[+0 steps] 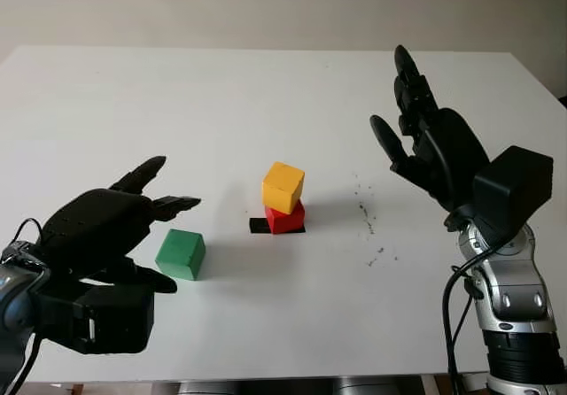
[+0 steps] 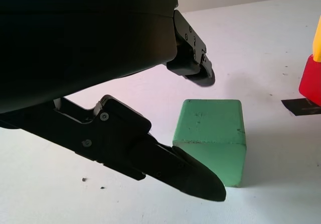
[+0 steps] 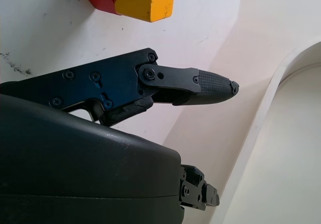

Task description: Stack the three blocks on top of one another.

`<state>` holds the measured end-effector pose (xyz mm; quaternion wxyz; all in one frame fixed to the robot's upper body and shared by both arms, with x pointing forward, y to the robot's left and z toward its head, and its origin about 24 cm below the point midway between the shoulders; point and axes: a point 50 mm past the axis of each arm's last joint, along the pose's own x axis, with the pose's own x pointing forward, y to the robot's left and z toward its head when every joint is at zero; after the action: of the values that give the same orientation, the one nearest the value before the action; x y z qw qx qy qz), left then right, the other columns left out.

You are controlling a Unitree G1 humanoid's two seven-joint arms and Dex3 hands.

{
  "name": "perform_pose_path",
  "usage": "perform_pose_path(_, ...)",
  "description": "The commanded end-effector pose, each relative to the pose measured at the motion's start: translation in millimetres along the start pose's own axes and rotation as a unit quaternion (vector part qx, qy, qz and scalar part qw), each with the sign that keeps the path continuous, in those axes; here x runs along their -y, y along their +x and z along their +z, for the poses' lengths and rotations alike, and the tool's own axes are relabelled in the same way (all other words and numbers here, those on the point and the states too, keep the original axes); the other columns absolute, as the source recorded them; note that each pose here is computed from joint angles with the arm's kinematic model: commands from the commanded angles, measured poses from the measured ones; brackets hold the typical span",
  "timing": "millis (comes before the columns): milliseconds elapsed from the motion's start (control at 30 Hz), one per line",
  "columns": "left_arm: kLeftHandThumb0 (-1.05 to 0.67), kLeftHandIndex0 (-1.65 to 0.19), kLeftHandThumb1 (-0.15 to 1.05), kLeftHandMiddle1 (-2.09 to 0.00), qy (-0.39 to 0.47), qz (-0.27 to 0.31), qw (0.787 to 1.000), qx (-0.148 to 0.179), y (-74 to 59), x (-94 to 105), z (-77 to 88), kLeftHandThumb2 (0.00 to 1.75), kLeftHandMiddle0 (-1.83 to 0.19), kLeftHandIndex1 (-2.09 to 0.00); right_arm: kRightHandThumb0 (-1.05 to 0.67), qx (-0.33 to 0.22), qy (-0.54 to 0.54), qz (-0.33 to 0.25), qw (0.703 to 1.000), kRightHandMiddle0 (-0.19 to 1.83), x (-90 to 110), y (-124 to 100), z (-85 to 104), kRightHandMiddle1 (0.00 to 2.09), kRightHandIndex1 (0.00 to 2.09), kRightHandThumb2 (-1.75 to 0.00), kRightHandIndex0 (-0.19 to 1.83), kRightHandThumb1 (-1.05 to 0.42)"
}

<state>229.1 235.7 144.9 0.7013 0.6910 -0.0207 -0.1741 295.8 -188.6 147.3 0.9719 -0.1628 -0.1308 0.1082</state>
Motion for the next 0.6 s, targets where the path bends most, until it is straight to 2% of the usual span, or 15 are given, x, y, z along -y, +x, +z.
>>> perform_pose_path(0,-0.67,-0.2,0.95,-0.06,-0.005,0.011,1.0,0.009,0.8,-0.1,0.6,0.06,0.01,-0.83,-0.59,0.013,0.0,-0.004,1.0,-0.17,3.7,-0.6,4.3,0.05,0.0,-0.47,-0.19,-1.05)
perform_pose_path(33,-0.65,-0.14,0.97,-0.06,-0.004,0.014,1.0,0.013,0.8,0.2,0.4,0.06,-0.01,-1.01,-0.59,0.014,-0.001,-0.004,1.0,-0.18,3.8,-0.5,4.4,0.05,0.0,-0.47,-0.19,-1.05)
perform_pose_path(167,-0.51,-0.1,1.04,-0.07,-0.004,0.018,1.0,0.021,0.0,-0.1,-0.4,0.07,-0.09,-1.35,-0.57,0.019,-0.004,-0.003,1.0,-0.18,3.8,0.1,5.7,0.05,0.0,-0.47,-0.19,-1.05)
perform_pose_path(233,-0.44,-0.11,1.05,-0.07,-0.009,0.024,0.999,0.028,-0.3,-0.5,-0.7,0.07,-0.13,-1.41,-0.56,0.019,-0.005,-0.003,1.0,-0.18,3.9,0.3,5.5,0.05,0.0,-0.47,-0.19,-1.05)
perform_pose_path(400,-0.41,-0.07,1.05,-0.07,-0.042,0.034,0.998,0.045,-0.8,-1.4,-1.1,0.12,-0.18,-1.51,-0.54,0.02,0.002,-0.002,1.0,-0.18,4.0,0.7,5.9,0.05,0.0,-0.47,-0.19,-1.05)
perform_pose_path(567,-0.38,-0.07,1.05,-0.07,-0.086,0.026,0.995,0.045,-1.9,-3.3,-4.0,0.13,-0.19,-1.46,-0.56,0.019,-0.001,-0.005,1.0,-0.17,4.7,1.2,6.0,0.06,0.0,-0.47,-0.19,-1.05)
